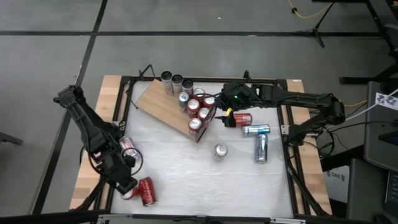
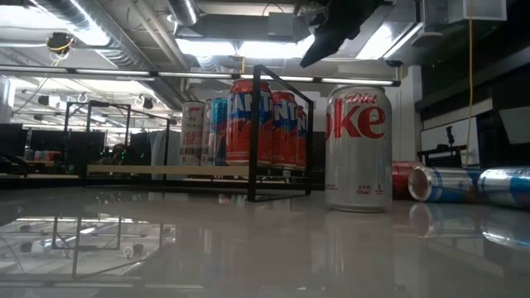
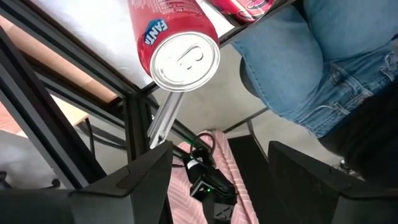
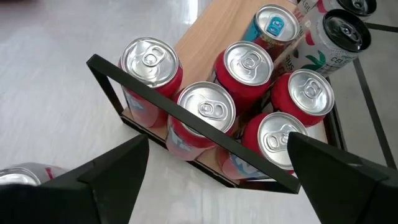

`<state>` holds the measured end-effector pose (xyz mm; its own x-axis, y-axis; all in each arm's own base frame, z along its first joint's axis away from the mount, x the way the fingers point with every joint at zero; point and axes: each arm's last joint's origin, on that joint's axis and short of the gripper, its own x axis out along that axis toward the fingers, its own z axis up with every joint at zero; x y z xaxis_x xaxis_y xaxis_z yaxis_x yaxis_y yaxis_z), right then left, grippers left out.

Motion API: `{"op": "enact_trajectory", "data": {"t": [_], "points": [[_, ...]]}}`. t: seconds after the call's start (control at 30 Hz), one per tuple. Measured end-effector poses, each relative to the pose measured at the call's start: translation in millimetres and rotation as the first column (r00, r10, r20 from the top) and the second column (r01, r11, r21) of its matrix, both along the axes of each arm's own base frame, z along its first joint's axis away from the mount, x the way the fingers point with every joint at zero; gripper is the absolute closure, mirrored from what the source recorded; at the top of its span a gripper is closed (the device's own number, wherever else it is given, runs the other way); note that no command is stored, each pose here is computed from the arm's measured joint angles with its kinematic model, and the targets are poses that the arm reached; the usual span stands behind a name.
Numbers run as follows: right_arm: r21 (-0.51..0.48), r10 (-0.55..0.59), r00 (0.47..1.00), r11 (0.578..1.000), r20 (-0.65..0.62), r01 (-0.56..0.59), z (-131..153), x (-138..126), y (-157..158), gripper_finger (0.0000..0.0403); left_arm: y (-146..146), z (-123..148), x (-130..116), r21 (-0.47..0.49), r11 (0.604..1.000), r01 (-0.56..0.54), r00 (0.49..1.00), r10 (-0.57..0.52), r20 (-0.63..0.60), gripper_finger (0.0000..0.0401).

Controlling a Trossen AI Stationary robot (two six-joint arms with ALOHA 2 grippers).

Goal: Pick and place cans onto a shelf
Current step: Put the red soda can on the shelf and align with the other red soda cans

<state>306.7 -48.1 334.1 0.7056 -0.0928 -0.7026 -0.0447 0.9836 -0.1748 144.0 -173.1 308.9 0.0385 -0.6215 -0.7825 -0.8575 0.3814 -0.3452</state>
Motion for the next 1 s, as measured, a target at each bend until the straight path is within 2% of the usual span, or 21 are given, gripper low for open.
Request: {"op": "enact_trajectory", "data": {"t": [0.33, 0.73, 1.0], "points": [[0.0, 0.0, 1.0, 1.0, 0.0, 0.0, 0, 0, 0, 0.0031, -1, -1, 1, 0.013, 0.999, 0.041, 0.999, -0.041, 0.034, 0.0142], [0.0, 0.0, 1.0, 1.0, 0.0, 0.0, 0, 0, 0, 0.0031, -24, -25, 4, 0.095, 0.991, 0.096, 0.995, -0.093, -0.033, 0.0052], [0.0, 0.0, 1.0, 1.0, 0.0, 0.0, 0, 0, 0, 0.0031, -31, -39, 13, 0.179, 0.981, 0.072, 0.997, -0.067, -0.032, 0.004]]}}
